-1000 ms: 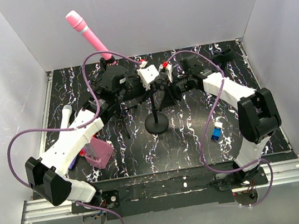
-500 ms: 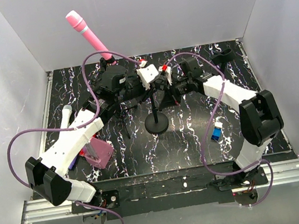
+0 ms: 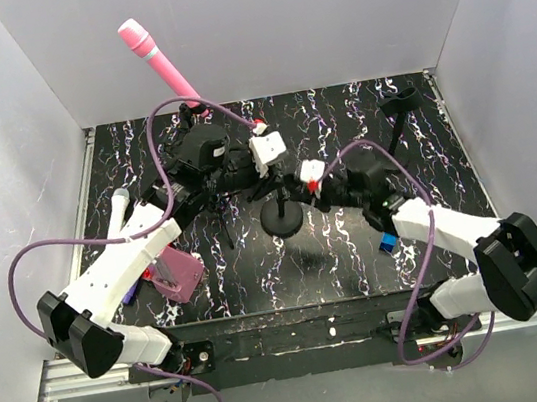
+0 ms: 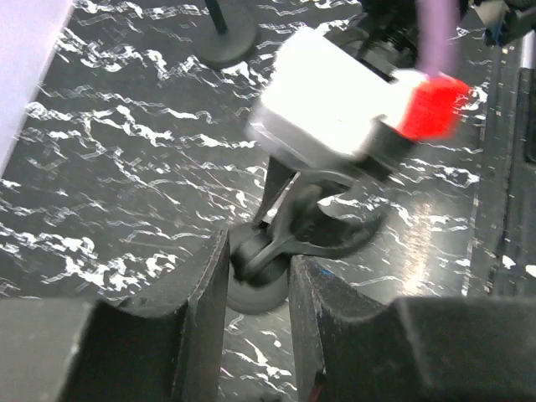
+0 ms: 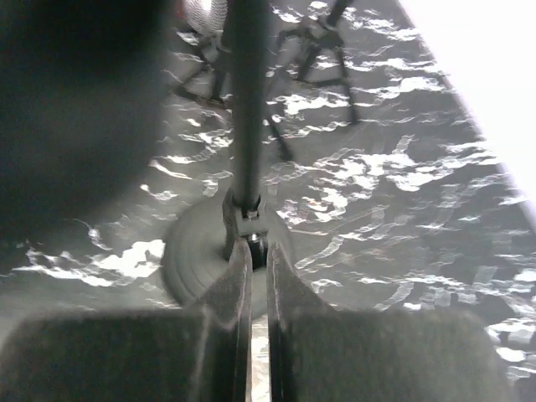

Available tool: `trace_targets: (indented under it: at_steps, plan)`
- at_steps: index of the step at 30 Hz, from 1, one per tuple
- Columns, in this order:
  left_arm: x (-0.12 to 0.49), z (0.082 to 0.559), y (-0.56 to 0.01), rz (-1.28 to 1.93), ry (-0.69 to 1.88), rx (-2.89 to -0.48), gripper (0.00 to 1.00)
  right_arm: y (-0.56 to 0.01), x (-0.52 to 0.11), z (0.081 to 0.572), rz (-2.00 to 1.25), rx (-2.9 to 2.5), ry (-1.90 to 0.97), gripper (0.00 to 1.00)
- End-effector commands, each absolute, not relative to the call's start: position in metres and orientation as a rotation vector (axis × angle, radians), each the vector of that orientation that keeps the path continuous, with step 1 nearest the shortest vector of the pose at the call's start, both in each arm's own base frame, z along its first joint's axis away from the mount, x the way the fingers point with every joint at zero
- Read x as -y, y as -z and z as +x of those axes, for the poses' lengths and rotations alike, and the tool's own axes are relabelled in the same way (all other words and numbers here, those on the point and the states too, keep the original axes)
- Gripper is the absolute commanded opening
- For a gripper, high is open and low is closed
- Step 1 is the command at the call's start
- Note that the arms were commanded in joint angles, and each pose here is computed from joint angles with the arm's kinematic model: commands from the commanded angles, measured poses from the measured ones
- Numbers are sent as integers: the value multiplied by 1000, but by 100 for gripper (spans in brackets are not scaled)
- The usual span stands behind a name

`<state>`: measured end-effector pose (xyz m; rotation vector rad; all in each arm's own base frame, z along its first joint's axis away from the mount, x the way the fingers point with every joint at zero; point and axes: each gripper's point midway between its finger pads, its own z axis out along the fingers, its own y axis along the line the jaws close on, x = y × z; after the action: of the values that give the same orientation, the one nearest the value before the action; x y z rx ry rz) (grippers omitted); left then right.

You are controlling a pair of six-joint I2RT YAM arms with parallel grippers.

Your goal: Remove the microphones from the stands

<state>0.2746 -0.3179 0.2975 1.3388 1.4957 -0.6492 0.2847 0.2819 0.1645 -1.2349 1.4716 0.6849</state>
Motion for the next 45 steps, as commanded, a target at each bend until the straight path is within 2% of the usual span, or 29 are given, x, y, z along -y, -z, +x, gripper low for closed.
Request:
trace_targets:
  at_steps: [1, 6, 14, 15, 18, 19, 22, 26, 27, 35, 36, 40, 43, 45]
  plan:
    - [316, 321, -330, 1115, 548, -1470, 0, -149, -287, 311, -1597, -833, 123, 1]
    - [319, 322, -328, 1117, 559, -1473, 0, -141, -283, 328, -1615, -878, 224, 1]
    - [321, 322, -326, 1116, 563, -1476, 0, -128, -282, 315, -1709, -817, 223, 1]
    - [320, 323, -326, 1118, 562, -1476, 0, -122, -280, 311, -1743, -797, 228, 5]
    - [320, 323, -323, 1123, 558, -1481, 0, -101, -273, 298, -1838, -812, 192, 28]
    - [319, 322, -323, 1125, 555, -1481, 0, -94, -269, 293, -1867, -823, 177, 32]
    - [317, 321, -321, 1125, 555, -1483, 0, -91, -265, 279, -1883, -815, 134, 43]
    - [317, 318, -317, 1132, 561, -1488, 0, -109, -265, 268, -1837, -761, 113, 52]
    - [316, 318, -316, 1132, 561, -1489, 0, -115, -264, 266, -1823, -752, 111, 58]
    - [307, 310, -312, 1139, 533, -1487, 0, -146, -246, 247, -1699, -1078, -84, 57]
    - [304, 309, -314, 1137, 527, -1483, 2, -148, -243, 247, -1669, -1130, -96, 57]
    - [303, 302, -327, 1146, 541, -1452, 48, -152, -231, 246, -1558, -1316, -144, 57]
    - [303, 297, -337, 1157, 556, -1440, 67, -154, -225, 242, -1495, -1419, -187, 57]
    - [302, 295, -343, 1161, 558, -1437, 74, -158, -224, 239, -1444, -1485, -233, 58]
